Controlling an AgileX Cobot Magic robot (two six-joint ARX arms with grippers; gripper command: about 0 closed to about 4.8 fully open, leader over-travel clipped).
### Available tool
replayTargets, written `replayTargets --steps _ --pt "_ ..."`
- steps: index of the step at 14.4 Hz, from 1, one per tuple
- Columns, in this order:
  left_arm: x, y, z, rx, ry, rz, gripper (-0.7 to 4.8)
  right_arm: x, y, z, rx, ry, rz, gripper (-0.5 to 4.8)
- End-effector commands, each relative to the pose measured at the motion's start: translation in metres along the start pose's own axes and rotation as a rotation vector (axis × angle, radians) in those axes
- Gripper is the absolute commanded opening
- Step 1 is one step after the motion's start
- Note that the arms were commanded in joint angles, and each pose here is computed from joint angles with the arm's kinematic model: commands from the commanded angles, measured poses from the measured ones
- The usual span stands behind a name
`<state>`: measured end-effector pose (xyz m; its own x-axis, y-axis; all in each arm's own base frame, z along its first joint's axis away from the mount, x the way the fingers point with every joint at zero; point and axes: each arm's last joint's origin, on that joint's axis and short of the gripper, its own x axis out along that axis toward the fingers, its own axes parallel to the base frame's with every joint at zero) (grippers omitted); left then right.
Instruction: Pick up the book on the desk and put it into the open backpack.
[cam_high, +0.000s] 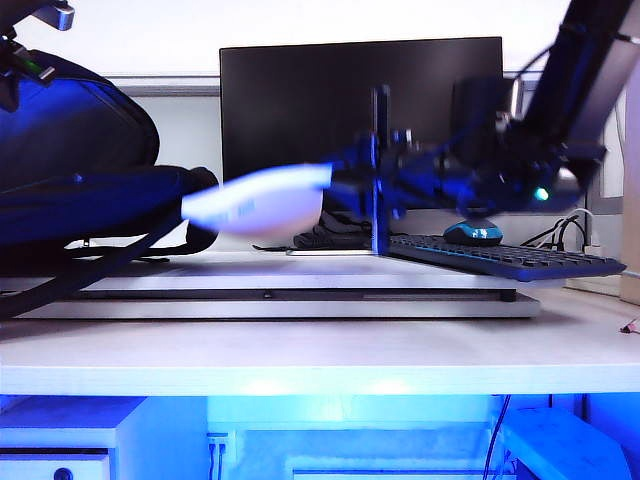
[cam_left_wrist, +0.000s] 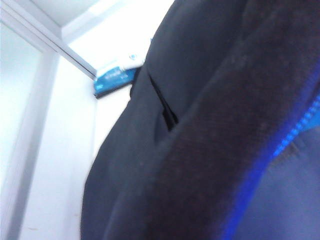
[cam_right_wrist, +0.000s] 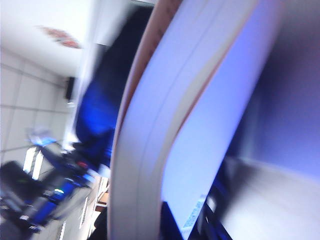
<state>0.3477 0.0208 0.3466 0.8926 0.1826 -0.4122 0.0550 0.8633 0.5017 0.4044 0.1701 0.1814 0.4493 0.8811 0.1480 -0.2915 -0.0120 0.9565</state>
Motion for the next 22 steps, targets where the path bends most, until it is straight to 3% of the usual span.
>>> replayTargets --steps 1,3,8,11,14,22 --pt "-0.007 0.014 0.003 -0.022 -0.036 0.035 -0.06 0.010 0.043 0.014 -0.145 -0.008 0.144 -0.08" --pt "-0.007 0.014 0.002 -0.022 -0.035 0.035 -0.06 0.010 0.055 0.015 -0.165 0.004 0.165 -0.07" --pt "-0.008 0.013 0.003 -0.066 -0.044 0.015 -0.06 0.006 0.108 0.018 -0.242 -0.002 0.243 -0.08" --pt "-0.014 0.014 0.006 -0.093 -0.070 -0.001 -0.06 0.024 0.123 0.023 -0.262 0.038 0.180 -0.07" --pt "-0.018 0.016 0.008 -0.094 -0.088 -0.002 -0.06 0.043 0.128 0.020 -0.316 0.073 0.075 -0.07" --pt "-0.026 0.018 0.012 -0.131 -0.124 -0.020 -0.06 0.065 0.116 0.006 -0.293 0.046 0.043 -0.08"
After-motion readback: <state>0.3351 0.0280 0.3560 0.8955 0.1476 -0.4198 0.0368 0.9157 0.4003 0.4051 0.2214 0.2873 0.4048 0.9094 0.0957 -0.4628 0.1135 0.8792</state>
